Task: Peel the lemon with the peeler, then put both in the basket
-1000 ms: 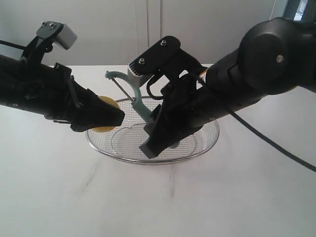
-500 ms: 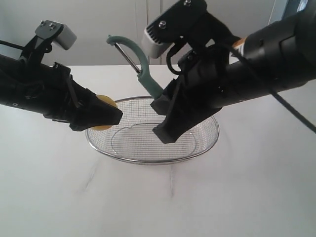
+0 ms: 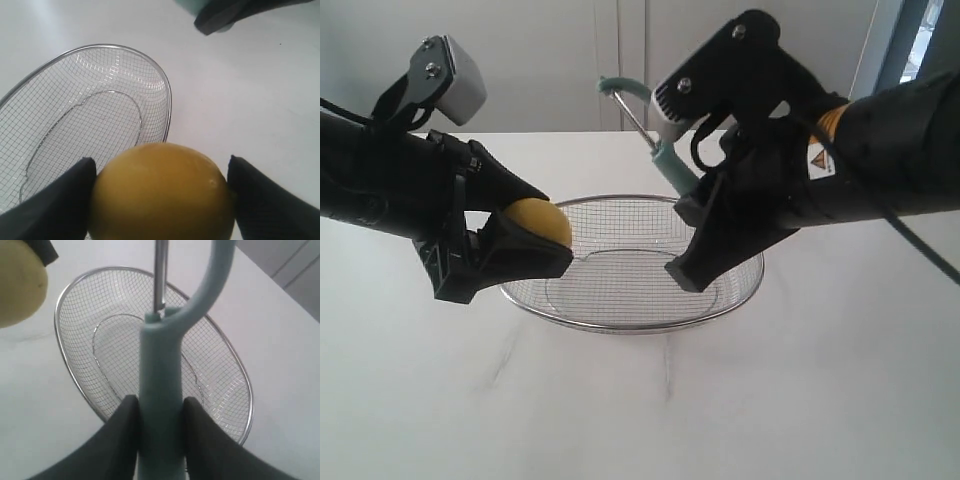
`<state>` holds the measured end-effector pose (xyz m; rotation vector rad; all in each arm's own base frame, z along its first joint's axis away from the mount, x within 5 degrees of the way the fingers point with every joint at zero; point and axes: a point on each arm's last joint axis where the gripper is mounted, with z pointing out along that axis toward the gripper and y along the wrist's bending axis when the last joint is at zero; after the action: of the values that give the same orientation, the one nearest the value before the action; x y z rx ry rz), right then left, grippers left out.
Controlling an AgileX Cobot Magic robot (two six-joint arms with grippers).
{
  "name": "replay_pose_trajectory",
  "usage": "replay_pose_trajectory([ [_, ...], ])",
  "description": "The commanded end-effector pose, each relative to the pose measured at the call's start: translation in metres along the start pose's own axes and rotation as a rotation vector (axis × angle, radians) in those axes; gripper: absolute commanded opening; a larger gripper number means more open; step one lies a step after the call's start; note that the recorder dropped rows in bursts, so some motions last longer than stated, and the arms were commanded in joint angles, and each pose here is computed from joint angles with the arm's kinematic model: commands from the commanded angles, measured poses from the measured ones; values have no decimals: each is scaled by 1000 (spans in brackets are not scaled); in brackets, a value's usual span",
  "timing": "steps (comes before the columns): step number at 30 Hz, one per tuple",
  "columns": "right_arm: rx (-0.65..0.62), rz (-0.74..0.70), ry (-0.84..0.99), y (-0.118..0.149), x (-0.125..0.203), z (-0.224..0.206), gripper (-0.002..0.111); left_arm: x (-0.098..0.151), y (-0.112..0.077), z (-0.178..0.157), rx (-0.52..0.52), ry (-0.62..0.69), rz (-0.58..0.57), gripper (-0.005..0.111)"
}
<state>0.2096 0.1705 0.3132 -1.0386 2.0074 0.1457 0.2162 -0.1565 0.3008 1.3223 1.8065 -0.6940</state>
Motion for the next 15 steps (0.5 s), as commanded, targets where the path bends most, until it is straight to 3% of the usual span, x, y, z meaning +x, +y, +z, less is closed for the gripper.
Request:
replay_pose_trajectory([
  [1,-12,-10,37,4,6,25,0,-3,-3,-1,29,-44,-27,0],
  [10,-34,-2,84,10,13,55,0,-7,-5,-2,54,-80,-71,0],
  [15,-74,-37,71,27,9,56,0,-8,-5,-2,56,-92,-81,0],
])
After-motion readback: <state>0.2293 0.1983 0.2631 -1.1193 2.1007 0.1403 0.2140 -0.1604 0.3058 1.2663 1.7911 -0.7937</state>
